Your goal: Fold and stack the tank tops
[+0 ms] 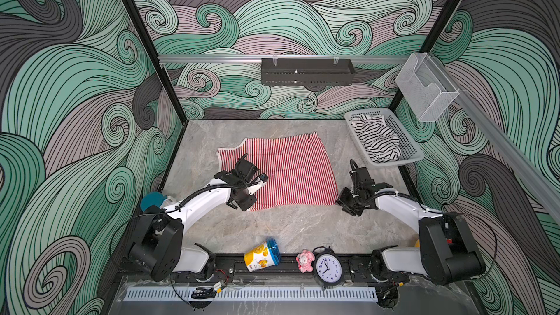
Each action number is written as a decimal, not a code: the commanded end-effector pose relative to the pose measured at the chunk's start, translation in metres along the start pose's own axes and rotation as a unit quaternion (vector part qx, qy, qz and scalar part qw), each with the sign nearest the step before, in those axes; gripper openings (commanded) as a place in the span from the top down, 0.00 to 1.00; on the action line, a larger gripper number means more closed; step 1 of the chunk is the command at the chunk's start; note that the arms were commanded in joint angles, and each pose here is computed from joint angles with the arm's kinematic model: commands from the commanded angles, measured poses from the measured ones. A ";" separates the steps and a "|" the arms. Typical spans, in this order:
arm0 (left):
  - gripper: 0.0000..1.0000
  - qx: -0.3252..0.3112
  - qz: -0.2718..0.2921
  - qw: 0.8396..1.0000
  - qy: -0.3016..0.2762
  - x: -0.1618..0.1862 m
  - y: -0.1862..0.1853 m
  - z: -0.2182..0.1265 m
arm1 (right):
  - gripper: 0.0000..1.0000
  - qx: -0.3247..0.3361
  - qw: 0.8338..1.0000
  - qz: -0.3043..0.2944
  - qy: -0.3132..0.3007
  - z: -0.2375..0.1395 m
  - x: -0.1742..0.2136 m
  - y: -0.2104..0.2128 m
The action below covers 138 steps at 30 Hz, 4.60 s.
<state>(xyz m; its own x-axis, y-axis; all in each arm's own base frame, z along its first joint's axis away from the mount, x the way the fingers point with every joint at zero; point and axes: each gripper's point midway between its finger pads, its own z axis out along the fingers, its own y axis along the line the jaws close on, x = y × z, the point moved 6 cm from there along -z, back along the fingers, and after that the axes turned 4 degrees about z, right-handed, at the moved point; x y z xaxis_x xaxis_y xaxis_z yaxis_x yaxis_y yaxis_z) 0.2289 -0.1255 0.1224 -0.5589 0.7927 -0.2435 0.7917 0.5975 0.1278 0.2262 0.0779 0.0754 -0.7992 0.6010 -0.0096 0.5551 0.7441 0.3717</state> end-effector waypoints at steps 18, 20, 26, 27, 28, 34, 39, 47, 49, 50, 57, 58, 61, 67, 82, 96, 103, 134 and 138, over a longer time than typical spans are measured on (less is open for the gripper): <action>0.61 -0.007 0.008 1.000 0.000 0.003 -0.003 0.002 | 0.77 0.053 0.998 -0.004 0.020 0.016 -0.003 -0.009; 0.61 -0.007 0.008 1.000 0.000 0.003 -0.003 0.002 | 0.78 0.055 0.998 -0.007 0.019 0.016 -0.003 -0.007; 0.61 -0.007 0.009 1.000 0.006 0.005 -0.004 0.005 | 0.87 0.070 0.997 -0.020 0.025 0.022 -0.001 -0.003; 0.61 -0.008 0.009 1.000 0.007 0.006 -0.004 0.005 | 0.89 0.071 0.997 -0.022 0.026 0.022 -0.001 -0.002; 0.61 -0.008 0.010 1.000 0.008 0.007 -0.004 0.005 | 0.90 0.070 0.997 -0.023 0.024 0.021 -0.001 -0.001; 0.61 -0.002 0.016 1.000 0.018 0.013 -0.007 0.009 | 0.95 0.076 0.996 -0.035 0.006 0.006 -0.004 0.003; 0.60 0.009 0.022 0.999 0.024 0.015 -0.011 0.012 | 0.96 0.068 0.997 -0.045 -0.003 -0.006 -0.005 0.009; 0.59 0.040 0.031 0.998 0.020 0.011 -0.020 0.019 | 0.97 0.060 0.997 -0.047 -0.002 -0.009 -0.004 0.010; 0.58 0.045 0.038 0.998 0.020 0.011 -0.022 0.020 | 0.97 0.060 0.997 -0.047 -0.001 -0.010 -0.003 0.010; 0.58 0.045 0.040 0.998 0.022 0.011 -0.022 0.021 | 0.97 0.060 0.997 -0.047 -0.002 -0.010 -0.003 0.010; 0.58 0.054 0.049 0.996 0.046 0.015 -0.026 0.034 | 0.97 0.060 0.997 -0.048 -0.002 -0.012 -0.004 0.011; 0.58 0.058 0.051 0.996 0.048 0.015 -0.027 0.035 | 0.97 0.061 0.997 -0.049 -0.002 -0.012 -0.004 0.011; 0.58 0.064 0.056 0.995 0.052 0.016 -0.031 0.038 | 0.97 0.061 0.997 -0.050 -0.004 -0.012 -0.004 0.012; 0.60 0.069 0.066 0.993 0.064 0.020 -0.036 0.044 | 0.97 0.062 0.997 -0.052 -0.002 -0.011 -0.005 0.013; 0.73 0.028 0.071 0.995 0.071 0.017 -0.029 0.049 | 0.98 0.061 0.997 -0.050 -0.002 -0.010 -0.005 0.013; 1.00 0.055 0.095 0.991 0.077 0.023 -0.038 0.038 | 1.00 0.060 0.997 -0.053 -0.012 -0.025 0.000 0.010; 1.00 0.079 0.109 0.989 0.058 0.026 -0.045 0.014 | 0.99 0.044 0.997 -0.051 -0.026 -0.043 0.003 0.010; 1.00 -0.116 0.074 0.989 0.060 -0.039 0.036 0.022 | 0.99 0.010 0.998 -0.057 -0.029 -0.043 -0.078 0.064; 1.00 -0.139 0.056 0.987 0.064 -0.047 0.049 0.026 | 0.99 0.009 0.998 -0.056 -0.022 -0.035 -0.086 0.069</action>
<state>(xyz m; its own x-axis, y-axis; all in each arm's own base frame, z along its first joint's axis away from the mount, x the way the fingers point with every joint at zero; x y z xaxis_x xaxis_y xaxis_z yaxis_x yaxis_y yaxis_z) 0.2830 -0.1386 0.1099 -0.4796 0.8733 -0.0863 0.8053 0.4770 0.3521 0.3169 0.0695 0.1331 -0.8447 0.5290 -0.0816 0.4743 0.8104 0.3439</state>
